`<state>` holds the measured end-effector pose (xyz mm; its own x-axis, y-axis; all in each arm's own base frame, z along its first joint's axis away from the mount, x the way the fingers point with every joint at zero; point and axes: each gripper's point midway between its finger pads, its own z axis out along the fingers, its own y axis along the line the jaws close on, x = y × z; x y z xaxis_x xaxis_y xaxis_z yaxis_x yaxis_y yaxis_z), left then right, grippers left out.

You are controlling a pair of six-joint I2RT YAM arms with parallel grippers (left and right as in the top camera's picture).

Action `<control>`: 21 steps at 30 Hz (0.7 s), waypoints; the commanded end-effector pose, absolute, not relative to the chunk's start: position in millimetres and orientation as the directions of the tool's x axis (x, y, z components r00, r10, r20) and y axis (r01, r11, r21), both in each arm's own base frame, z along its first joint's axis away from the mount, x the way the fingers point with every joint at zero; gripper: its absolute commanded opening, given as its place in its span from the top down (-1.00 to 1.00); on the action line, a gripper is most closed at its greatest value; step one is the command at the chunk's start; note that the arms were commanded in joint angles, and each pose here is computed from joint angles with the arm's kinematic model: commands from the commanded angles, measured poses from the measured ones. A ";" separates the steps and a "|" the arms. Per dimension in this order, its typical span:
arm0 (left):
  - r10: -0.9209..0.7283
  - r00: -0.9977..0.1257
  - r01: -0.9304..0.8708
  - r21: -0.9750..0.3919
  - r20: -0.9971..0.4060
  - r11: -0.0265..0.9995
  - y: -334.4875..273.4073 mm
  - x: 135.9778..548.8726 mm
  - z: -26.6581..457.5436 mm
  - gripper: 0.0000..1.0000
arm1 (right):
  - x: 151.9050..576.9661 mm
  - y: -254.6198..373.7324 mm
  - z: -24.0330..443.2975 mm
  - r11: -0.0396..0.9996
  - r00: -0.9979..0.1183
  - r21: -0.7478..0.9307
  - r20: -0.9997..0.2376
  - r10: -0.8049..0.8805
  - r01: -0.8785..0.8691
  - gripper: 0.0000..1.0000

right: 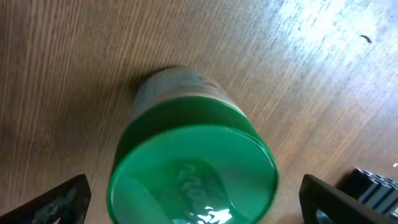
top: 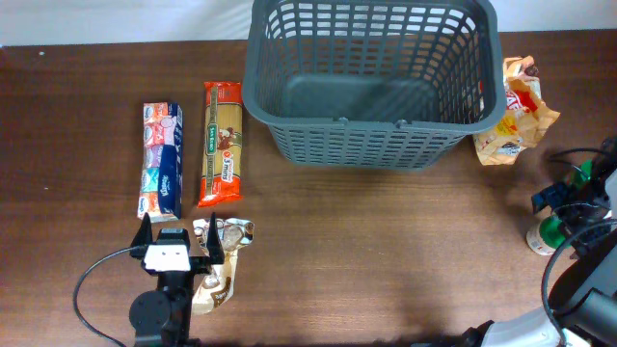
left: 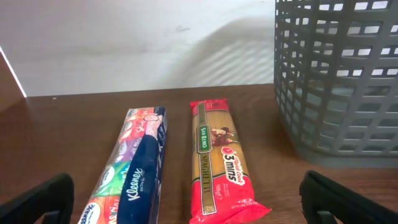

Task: Pack container
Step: 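Lower the right gripper over the jar and close on it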

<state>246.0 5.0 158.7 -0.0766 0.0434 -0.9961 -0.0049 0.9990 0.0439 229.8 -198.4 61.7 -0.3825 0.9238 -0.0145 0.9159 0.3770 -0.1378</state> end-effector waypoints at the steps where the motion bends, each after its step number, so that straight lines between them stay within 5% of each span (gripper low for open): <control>1: 0.033 -0.077 -0.019 0.035 -0.996 0.999 7.7 245.8 156.9 -0.99 | 230.5 -197.3 57.5 0.381 -0.385 -0.127 -0.005 0.923 0.916 -0.97; 21: 0.033 -0.077 -0.019 0.035 -0.996 0.999 7.7 245.8 156.9 -0.99 | 229.7 -197.2 36.0 0.375 -0.379 -0.107 -0.023 0.925 0.921 -0.98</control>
<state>246.0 5.0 158.5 -0.0770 0.0434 -0.9961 -0.0049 0.9990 0.0439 232.1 -198.5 40.2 -0.3775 0.9254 -0.0347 0.9220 0.3721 -0.1072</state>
